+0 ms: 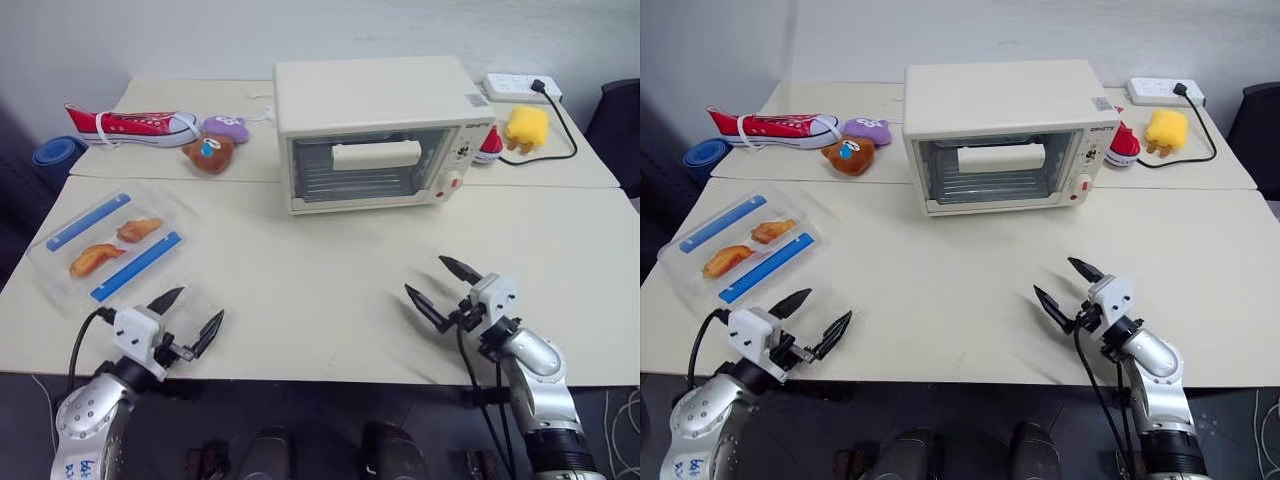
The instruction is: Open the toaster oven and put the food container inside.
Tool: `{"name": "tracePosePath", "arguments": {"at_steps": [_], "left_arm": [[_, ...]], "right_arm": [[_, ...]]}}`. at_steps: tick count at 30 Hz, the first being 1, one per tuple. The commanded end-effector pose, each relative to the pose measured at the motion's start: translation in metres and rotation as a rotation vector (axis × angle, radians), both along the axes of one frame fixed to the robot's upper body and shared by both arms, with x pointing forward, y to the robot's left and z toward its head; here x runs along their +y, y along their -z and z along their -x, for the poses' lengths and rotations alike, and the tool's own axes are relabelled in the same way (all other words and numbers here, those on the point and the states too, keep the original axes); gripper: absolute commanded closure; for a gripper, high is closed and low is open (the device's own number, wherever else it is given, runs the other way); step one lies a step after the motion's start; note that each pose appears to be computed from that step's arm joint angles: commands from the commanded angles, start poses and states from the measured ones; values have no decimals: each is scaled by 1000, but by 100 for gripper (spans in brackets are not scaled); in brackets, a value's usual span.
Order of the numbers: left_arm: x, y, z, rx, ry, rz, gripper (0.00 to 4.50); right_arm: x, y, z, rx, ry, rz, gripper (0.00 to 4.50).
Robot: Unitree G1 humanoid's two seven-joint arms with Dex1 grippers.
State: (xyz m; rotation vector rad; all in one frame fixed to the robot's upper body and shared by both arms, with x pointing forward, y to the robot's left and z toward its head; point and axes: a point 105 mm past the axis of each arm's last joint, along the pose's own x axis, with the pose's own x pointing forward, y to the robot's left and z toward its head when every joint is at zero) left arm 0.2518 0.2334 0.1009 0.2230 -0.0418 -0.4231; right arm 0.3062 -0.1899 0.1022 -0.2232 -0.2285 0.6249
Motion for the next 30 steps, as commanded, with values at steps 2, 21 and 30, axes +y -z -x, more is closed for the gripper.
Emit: {"name": "tracePosePath", "arguments": {"at_steps": [2,21,30], "left_arm": [[-10,-15,-2,10,71,49,0],[-61,-117,-29,-105,500,230,0],[-66,-110,-31,-84,489,214,0]], "right_arm": [[-3,-17,0,-42,-32,-7,1],[29,-135,-83,-92,-260,-54,1],[57,-141,-77,-132,-387,-42,1]]}}
